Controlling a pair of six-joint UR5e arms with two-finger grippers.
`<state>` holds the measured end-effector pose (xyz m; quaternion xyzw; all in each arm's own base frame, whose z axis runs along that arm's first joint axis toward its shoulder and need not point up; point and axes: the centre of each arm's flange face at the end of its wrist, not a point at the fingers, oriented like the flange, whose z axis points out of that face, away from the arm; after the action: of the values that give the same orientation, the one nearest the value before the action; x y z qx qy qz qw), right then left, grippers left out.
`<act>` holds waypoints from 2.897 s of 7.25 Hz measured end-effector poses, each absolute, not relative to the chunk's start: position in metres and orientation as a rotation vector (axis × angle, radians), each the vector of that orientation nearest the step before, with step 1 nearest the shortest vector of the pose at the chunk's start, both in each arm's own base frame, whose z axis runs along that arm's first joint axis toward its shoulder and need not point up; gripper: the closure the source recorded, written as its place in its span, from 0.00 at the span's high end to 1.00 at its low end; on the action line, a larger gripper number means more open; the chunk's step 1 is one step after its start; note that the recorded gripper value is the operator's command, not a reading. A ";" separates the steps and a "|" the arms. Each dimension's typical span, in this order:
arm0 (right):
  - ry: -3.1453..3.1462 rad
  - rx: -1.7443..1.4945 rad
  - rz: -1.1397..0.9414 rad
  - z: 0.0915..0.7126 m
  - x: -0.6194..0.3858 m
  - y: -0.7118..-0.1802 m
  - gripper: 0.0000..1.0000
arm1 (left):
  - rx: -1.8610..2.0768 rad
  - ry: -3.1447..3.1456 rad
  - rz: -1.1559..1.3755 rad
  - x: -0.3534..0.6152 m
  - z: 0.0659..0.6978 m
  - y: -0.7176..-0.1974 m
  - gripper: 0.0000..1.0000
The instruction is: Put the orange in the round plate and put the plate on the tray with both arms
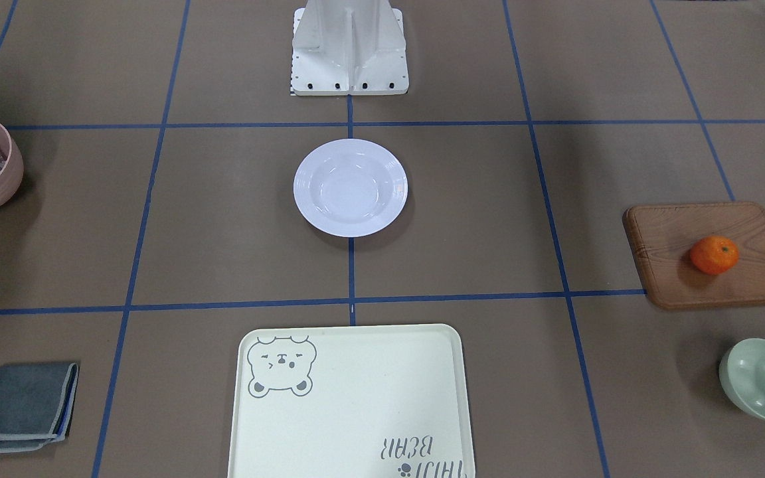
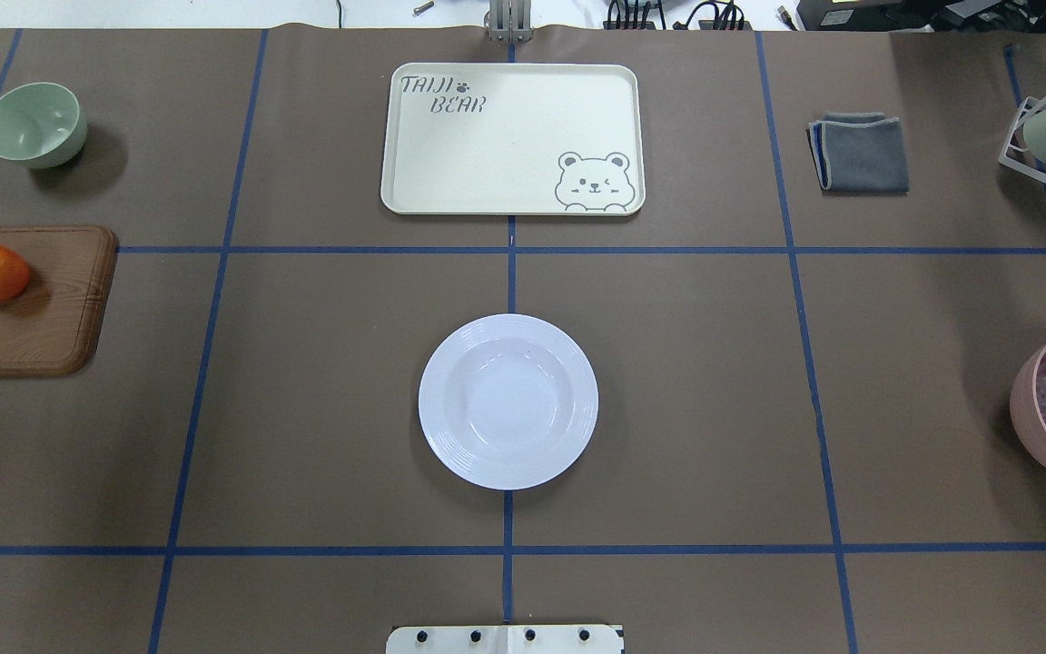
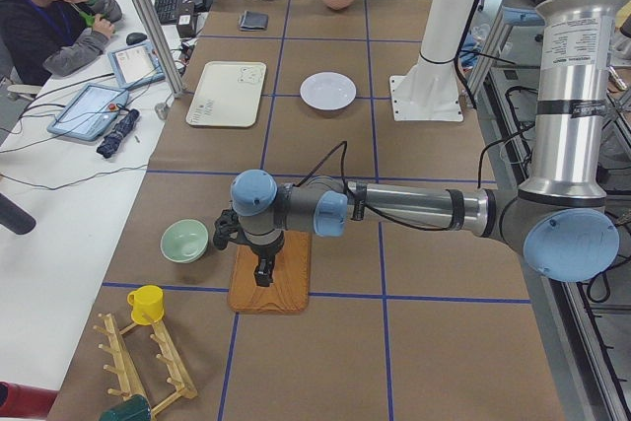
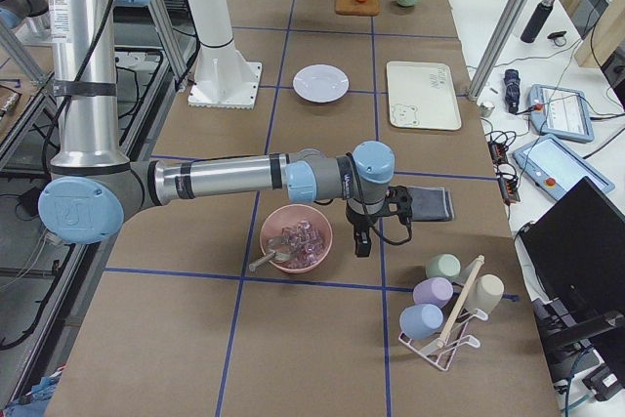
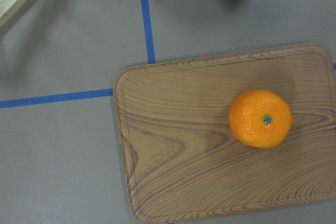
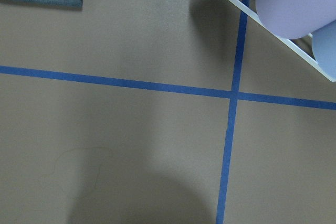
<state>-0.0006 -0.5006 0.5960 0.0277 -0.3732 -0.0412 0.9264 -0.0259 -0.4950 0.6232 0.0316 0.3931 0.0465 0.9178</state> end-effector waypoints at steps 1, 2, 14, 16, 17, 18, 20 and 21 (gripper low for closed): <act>-0.766 0.058 -0.083 0.595 0.000 -0.500 1.00 | 0.072 0.809 0.097 -0.026 0.619 -0.494 0.99; -0.768 0.066 -0.087 0.591 0.000 -0.501 1.00 | 0.080 0.810 0.099 -0.025 0.614 -0.494 0.99; -0.805 0.357 -0.159 0.502 0.007 -0.512 1.00 | 0.620 0.766 0.300 -0.003 0.521 -0.553 0.99; -0.852 0.331 -0.071 0.465 -0.026 -0.511 1.00 | 0.590 0.824 0.211 0.017 0.522 -0.546 0.99; -0.864 0.316 -0.032 0.438 -0.060 -0.510 1.00 | 0.561 0.857 0.150 0.027 0.528 -0.539 0.99; -0.867 0.301 -0.002 0.413 -0.102 -0.508 1.00 | 0.508 0.882 0.107 0.045 0.538 -0.530 0.99; -0.860 0.285 0.038 0.380 -0.177 -0.497 1.00 | 0.427 0.835 0.059 0.093 0.565 -0.515 0.98; -0.851 0.282 0.049 0.371 -0.205 -0.487 1.00 | 0.401 0.794 0.053 0.109 0.583 -0.510 0.98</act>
<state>-0.2053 -0.4873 0.3710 0.1363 -0.4112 0.0236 0.9010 0.1091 -0.5101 0.5829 0.1940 0.3840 0.0257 0.9024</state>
